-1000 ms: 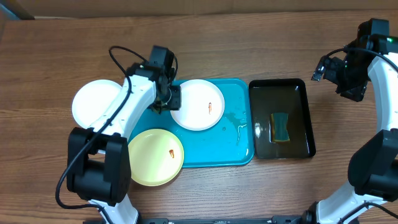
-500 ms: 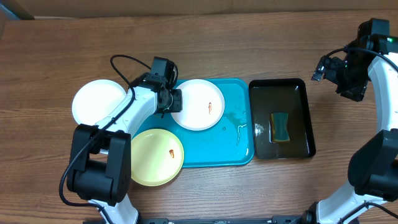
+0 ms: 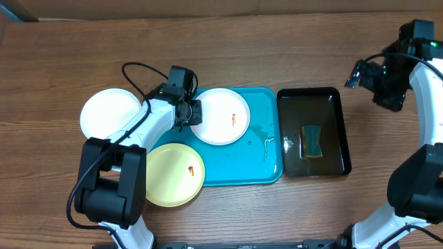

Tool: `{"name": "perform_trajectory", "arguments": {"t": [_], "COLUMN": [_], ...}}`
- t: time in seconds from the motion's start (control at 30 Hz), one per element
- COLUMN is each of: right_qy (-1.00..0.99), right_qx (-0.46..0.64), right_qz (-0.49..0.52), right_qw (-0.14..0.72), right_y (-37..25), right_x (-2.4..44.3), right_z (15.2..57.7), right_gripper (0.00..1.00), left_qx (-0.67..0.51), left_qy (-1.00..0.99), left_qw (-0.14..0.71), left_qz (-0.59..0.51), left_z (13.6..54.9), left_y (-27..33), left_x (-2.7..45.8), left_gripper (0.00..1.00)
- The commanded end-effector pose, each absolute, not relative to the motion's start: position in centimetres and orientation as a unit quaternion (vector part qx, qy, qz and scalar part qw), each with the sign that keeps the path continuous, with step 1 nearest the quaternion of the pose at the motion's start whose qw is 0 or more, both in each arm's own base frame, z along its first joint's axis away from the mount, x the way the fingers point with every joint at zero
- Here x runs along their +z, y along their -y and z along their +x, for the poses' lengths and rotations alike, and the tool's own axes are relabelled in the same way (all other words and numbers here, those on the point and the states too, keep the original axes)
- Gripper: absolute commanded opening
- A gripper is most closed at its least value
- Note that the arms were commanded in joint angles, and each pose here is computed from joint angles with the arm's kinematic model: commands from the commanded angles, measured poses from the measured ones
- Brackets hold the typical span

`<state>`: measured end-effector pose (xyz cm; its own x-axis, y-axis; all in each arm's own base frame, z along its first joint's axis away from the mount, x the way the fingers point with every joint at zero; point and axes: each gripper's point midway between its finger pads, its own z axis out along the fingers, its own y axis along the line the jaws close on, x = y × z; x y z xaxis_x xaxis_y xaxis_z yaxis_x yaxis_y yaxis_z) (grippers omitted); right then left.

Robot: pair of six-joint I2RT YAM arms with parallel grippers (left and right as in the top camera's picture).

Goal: Clean dirty plates on tray and stack at the side
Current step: 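Reach the right gripper into the black tray and grasp the sponge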

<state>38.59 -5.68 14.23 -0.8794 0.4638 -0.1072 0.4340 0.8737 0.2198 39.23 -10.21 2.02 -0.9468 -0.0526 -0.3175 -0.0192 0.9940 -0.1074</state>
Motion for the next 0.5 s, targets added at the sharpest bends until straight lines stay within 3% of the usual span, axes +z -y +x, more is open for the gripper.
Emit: {"name": "perform_trajectory", "arguments": {"t": [0.0,0.13,0.47], "right_qy": [-0.963,-0.973,-0.992], "right_qx": [0.115,0.114,0.057], "right_qz": [0.232,0.196,0.091], "right_qw": [0.074,0.034,-0.061], "right_y": [4.8,2.8,-3.0], "right_x": [15.1,14.8,8.5], "right_z": [38.2,36.4,31.7], "right_gripper": [0.89,0.71,0.7], "left_qx": [-0.042,-0.042,-0.042], "left_qy": [-0.988,-0.988,-0.988], "left_qw": [0.147,0.146,0.147], "left_qz": [-0.025,-0.025,-0.024], "left_z": [38.4,38.3,38.4], "left_y": [9.8,9.8,9.8], "left_x": [0.4,0.4,0.4], "left_gripper": [0.31,0.3,0.27]}}
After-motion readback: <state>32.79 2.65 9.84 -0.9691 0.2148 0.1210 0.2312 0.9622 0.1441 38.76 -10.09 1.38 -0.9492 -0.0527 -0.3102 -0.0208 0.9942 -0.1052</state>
